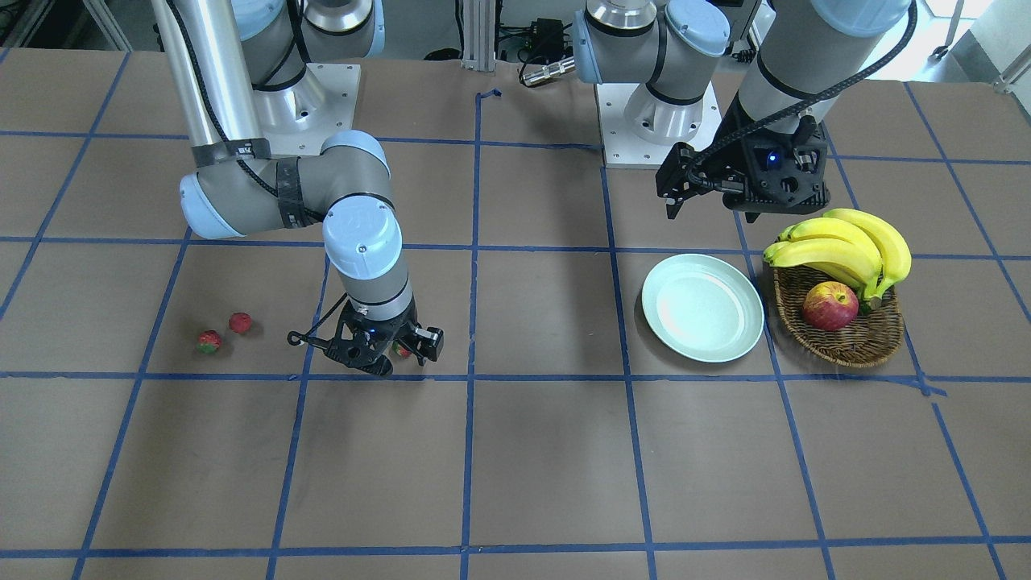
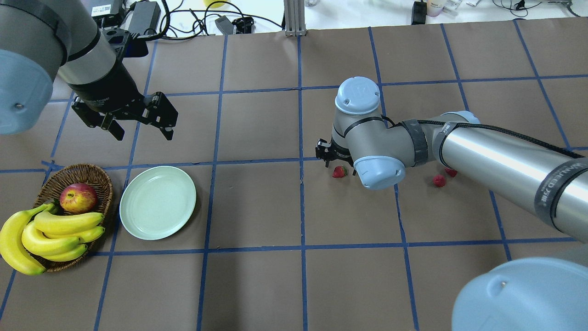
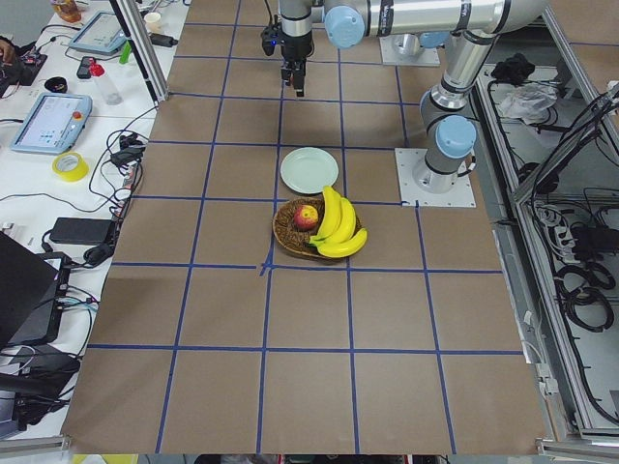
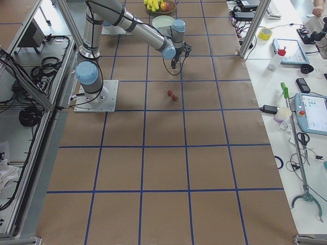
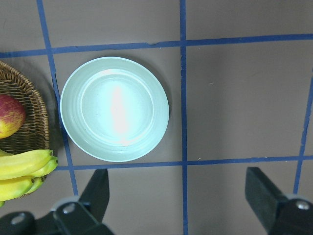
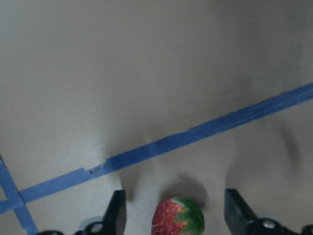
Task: Collect all strawberries into plate
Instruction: 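Reach the right gripper down and grasp the strawberry nearest the plate, then carry the strawberry toward the plate with the right gripper and release it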
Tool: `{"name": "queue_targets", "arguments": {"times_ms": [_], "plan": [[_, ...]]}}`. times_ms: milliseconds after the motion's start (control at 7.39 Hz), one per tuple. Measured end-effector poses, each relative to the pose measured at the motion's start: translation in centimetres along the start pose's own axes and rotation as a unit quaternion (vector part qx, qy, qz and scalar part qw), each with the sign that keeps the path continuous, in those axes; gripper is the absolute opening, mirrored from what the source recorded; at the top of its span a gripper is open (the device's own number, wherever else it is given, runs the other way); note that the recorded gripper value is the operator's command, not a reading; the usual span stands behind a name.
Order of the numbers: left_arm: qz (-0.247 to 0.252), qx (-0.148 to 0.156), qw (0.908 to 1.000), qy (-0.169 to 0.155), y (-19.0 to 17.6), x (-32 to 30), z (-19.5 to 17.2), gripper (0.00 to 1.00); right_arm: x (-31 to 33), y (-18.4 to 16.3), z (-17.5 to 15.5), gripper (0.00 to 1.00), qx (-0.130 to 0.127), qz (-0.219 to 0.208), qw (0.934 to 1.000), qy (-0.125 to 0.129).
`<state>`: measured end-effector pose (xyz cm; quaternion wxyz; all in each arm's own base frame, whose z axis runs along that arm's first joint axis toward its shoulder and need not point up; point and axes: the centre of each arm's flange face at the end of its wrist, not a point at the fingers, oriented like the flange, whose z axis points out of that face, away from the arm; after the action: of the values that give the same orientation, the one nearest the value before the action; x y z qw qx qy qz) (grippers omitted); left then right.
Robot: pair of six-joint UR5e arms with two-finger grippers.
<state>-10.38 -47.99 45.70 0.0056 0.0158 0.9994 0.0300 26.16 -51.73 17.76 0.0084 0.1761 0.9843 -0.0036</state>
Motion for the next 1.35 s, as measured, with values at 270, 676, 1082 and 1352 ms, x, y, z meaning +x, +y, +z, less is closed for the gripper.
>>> {"name": "queue_targets", "arguments": {"times_ms": [270, 676, 1082, 1352], "plan": [[0.0, 0.002, 1.0, 0.001, -0.1, 0.0, 0.0, 1.0, -0.1, 0.3, -0.1, 0.0, -0.003, 0.0, 1.0, 0.0], [0.0, 0.003, 1.0, 0.0, -0.1, 0.0, -0.1, 1.0, -0.9, 1.7, -2.1, 0.0, -0.004, -0.014, 0.9999, 0.003], [0.0, 0.002, 1.0, 0.0, -0.1, 0.0, 0.0, 1.0, -6.7, 8.1, -3.9, 0.0, 0.006, -0.013, 0.9998, -0.015], [0.0, 0.003, 1.0, 0.001, -0.1, 0.0, 0.0, 1.0, -10.3, 11.5, -2.9, 0.07, -0.001, 0.002, 0.9995, -0.033]]}}
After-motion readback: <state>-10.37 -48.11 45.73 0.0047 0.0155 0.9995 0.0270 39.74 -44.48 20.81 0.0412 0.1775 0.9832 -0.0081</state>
